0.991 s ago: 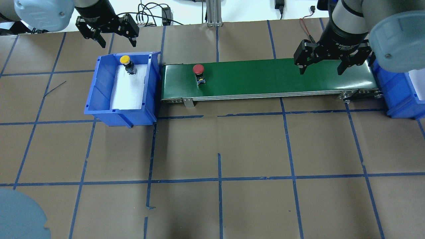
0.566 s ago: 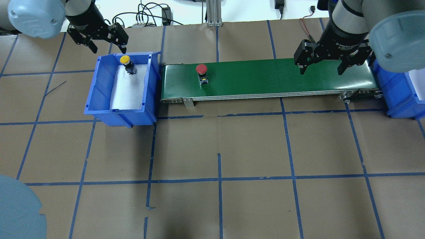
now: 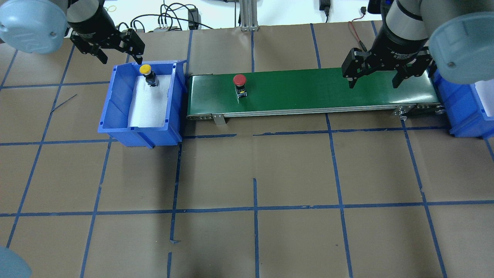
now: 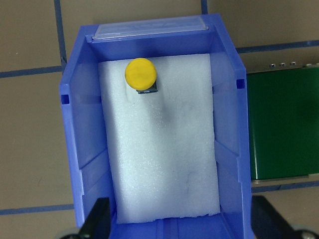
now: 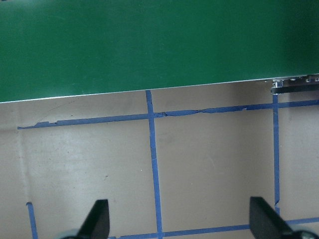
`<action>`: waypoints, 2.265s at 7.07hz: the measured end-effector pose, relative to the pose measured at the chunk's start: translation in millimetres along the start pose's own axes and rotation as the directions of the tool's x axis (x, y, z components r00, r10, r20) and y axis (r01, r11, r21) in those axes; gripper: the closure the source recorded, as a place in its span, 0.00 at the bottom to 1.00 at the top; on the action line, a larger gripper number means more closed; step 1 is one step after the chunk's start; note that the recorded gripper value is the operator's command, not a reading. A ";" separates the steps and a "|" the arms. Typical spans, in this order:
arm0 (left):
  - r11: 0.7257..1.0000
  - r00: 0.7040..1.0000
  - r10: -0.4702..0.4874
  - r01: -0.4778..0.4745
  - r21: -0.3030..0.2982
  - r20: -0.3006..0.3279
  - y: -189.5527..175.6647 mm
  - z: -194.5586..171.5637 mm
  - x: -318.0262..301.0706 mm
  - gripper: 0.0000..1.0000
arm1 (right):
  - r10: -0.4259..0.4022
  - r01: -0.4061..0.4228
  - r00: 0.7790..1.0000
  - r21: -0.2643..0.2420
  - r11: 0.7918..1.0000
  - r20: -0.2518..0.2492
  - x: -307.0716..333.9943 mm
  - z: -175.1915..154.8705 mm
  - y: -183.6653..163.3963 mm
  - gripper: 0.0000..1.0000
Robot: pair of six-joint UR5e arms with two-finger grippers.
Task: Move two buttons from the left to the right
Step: 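Move the left gripper back over the yellow button in the bin, then lower the left gripper and grasp the yellow button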
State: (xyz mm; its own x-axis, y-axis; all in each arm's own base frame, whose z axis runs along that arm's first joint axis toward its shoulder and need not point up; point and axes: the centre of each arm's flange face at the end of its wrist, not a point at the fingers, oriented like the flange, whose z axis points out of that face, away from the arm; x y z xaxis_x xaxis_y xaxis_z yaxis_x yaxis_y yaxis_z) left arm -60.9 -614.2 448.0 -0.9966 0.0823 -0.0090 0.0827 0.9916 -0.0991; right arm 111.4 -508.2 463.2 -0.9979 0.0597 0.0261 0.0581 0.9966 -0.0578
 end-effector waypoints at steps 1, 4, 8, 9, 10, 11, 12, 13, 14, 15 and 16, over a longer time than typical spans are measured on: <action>1.000 1.000 -0.008 0.008 -0.013 -0.003 17.8 -26.1 6.9 0.00 | -0.015 0.015 1.000 0.001 1.000 0.006 -1.2 0.0 0.0 0.00; 0.998 0.999 -0.034 0.034 -0.054 -0.010 45.3 -52.0 17.5 0.00 | -0.037 0.037 0.999 -0.005 0.999 0.010 0.2 3.6 -3.2 0.00; 0.998 0.999 -0.031 0.030 -0.059 -0.011 48.6 -52.6 18.2 0.00 | -0.006 0.006 1.000 -0.004 1.000 0.003 3.7 1.5 -2.5 0.00; 0.998 1.000 -0.029 0.028 -0.059 -0.011 48.9 -52.8 17.9 0.00 | -0.005 0.005 1.000 -0.001 1.000 0.002 3.7 0.7 -2.3 0.00; 0.998 1.000 -0.028 0.027 -0.058 -0.011 49.1 -52.9 17.7 0.00 | -0.007 0.007 1.000 0.001 1.000 0.001 3.5 0.2 -2.1 0.00; 0.998 1.000 -0.027 0.026 -0.058 -0.011 49.1 -53.1 17.7 0.00 | -0.013 0.013 1.000 0.002 1.000 0.000 3.4 0.3 -2.2 0.00; 0.998 1.000 -0.026 0.025 -0.058 -0.011 49.3 -53.1 17.7 0.00 | -0.018 0.018 1.000 0.002 1.000 -0.002 4.1 0.5 -2.2 0.00; 0.998 1.000 -0.025 0.024 -0.059 -0.011 49.5 -52.5 17.4 0.00 | -0.020 0.020 1.000 0.001 1.000 -0.001 4.8 0.6 -2.2 0.00; 0.998 1.000 -0.022 0.021 -0.053 -0.011 47.6 -53.7 15.6 0.00 | -0.020 0.020 1.000 0.000 1.000 -0.001 5.1 0.4 -1.9 0.00; 0.999 1.000 -0.017 0.016 -0.040 -0.008 39.7 -56.4 11.8 0.00 | -0.019 0.019 1.000 -0.001 1.000 -0.002 5.4 0.3 -1.7 0.00; 0.999 1.000 -0.011 0.011 -0.034 -0.002 18.2 -50.4 4.8 0.00 | -0.018 0.018 1.000 -0.001 1.000 -0.003 5.8 0.2 -1.7 0.00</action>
State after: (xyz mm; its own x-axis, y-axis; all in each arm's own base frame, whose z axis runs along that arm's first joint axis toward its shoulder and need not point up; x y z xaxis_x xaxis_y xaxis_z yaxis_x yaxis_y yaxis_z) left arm -64.2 -590.7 496.4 -0.9974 0.0714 -0.0063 0.0717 0.9953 -0.0657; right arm 105.5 -509.5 463.3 -0.9987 0.0422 0.0299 0.0405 0.9976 -0.0560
